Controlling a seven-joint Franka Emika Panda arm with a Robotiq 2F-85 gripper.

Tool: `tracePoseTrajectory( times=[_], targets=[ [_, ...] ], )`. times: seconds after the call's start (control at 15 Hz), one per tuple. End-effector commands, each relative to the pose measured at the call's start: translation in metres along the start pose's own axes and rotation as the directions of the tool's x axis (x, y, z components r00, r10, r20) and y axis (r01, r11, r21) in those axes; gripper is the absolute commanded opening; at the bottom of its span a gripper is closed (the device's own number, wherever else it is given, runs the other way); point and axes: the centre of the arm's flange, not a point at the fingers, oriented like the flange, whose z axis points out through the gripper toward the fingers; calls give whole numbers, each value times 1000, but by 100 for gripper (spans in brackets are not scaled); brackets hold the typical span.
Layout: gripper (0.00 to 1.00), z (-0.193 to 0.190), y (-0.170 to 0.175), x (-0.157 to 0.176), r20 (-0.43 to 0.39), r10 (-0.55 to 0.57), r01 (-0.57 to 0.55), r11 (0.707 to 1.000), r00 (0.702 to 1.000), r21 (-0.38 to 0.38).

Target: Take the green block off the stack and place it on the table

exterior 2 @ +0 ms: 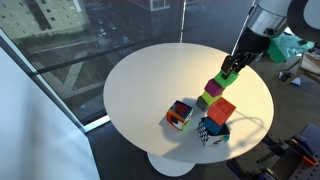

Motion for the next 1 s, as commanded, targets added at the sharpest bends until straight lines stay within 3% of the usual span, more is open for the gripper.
tracePoseTrajectory(
  times=[0.0, 0.93],
  targets=[
    [29, -15, 9, 3, -7, 30, -30, 1000, 1000, 7],
    [29, -20, 74, 15, 48, 119, -116, 991, 992, -62]
  ],
)
